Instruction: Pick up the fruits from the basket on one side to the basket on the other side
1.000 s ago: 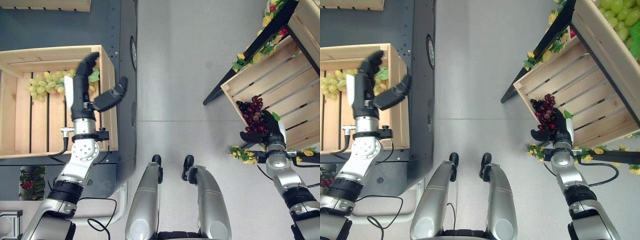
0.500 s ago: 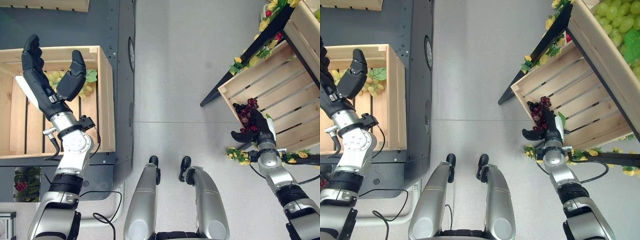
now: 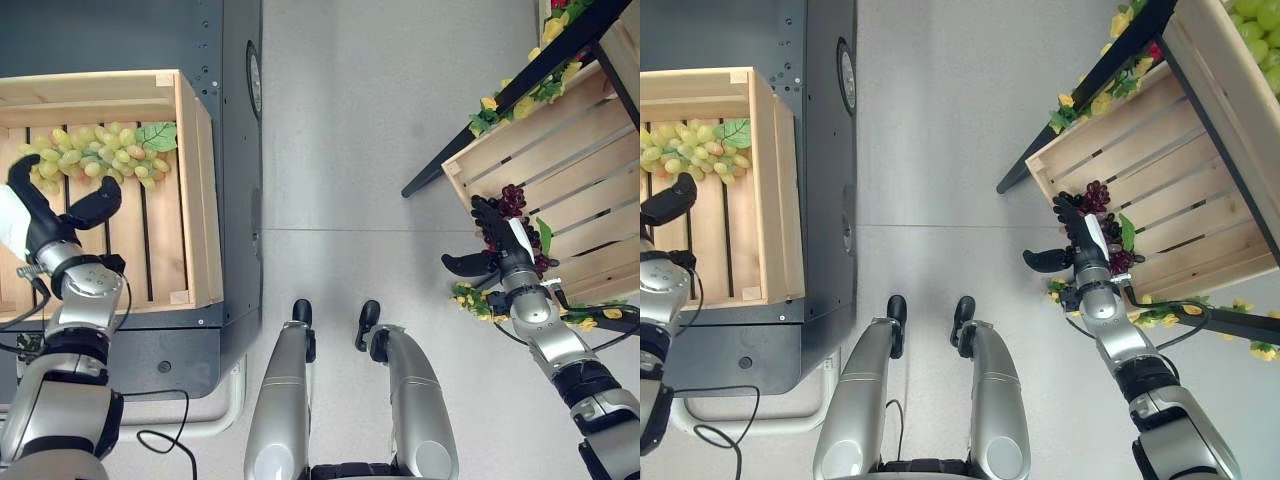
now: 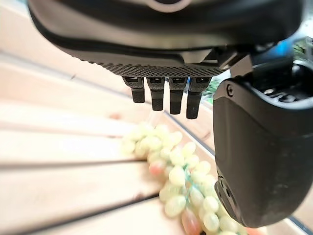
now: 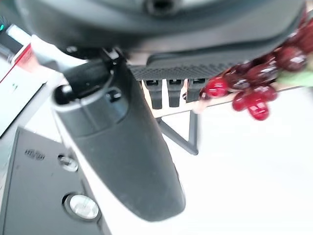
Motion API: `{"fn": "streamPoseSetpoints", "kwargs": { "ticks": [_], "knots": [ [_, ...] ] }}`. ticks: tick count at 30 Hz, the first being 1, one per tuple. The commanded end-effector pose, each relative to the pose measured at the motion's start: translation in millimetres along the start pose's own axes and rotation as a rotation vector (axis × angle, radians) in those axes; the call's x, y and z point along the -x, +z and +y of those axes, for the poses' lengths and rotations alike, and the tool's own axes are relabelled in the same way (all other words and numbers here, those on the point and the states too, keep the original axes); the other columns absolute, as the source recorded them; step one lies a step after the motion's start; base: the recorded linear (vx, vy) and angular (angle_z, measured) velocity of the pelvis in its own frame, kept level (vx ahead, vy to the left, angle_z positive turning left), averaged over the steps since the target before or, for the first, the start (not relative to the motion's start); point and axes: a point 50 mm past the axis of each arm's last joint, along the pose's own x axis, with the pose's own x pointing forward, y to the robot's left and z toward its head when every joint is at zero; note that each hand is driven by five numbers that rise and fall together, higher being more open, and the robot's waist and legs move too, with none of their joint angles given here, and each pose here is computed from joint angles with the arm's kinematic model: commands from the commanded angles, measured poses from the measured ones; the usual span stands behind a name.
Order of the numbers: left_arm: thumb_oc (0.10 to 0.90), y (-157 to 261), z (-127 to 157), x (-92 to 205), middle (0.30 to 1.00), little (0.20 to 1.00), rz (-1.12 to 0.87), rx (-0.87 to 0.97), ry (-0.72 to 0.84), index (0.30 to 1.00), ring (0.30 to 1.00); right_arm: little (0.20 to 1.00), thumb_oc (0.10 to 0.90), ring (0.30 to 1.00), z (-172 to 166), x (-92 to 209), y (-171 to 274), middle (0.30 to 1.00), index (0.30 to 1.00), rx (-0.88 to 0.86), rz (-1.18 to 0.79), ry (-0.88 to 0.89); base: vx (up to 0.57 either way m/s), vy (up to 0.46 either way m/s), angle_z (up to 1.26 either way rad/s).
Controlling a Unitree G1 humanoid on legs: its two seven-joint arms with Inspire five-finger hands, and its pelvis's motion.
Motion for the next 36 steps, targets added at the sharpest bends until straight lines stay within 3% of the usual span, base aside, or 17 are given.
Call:
{"fn": "streamPoseSetpoints", "kwargs": {
  "ticks": [1,10,17,29,36],
  "knots": [
    [0.8,37.3,48.5,-31.7,0.9,0.9,-0.194,-0.134,0.231,0.9,0.9,0.9,0.8,0.9,-27.5,-4.1,28.1,0.9,0.9,-0.001,-0.155,-0.027,-0.01,0.046,0.05],
    [0.8,66.3,61.7,-44.7,0.9,0.9,-0.408,-0.517,0.296,0.9,0.9,0.9,0.8,0.9,-34.5,-6.1,25.1,0.9,0.9,0.032,-0.153,0.013,0.0,0.046,0.09],
    [0.8,70.2,56.2,-47.1,0.9,0.9,-0.51,-0.789,0.186,0.9,0.9,0.9,0.8,0.9,-52.1,-9.4,25.0,0.9,0.9,0.041,-0.138,0.011,0.01,0.051,0.02],
    [0.8,62.6,63.0,-51.1,0.9,0.9,-0.475,-0.876,0.146,0.9,0.9,0.9,0.8,0.9,-58.3,-6.4,17.9,0.9,0.9,0.005,-0.116,0.033,0.0,0.009,0.02],
    [0.8,73.5,80.6,-58.1,0.9,0.9,-0.436,-0.868,0.283,0.9,0.9,0.9,0.8,0.9,-49.4,-4.5,21.9,0.9,0.9,-0.009,-0.138,0.069,0.0,0.012,0.05]
  ]
}}
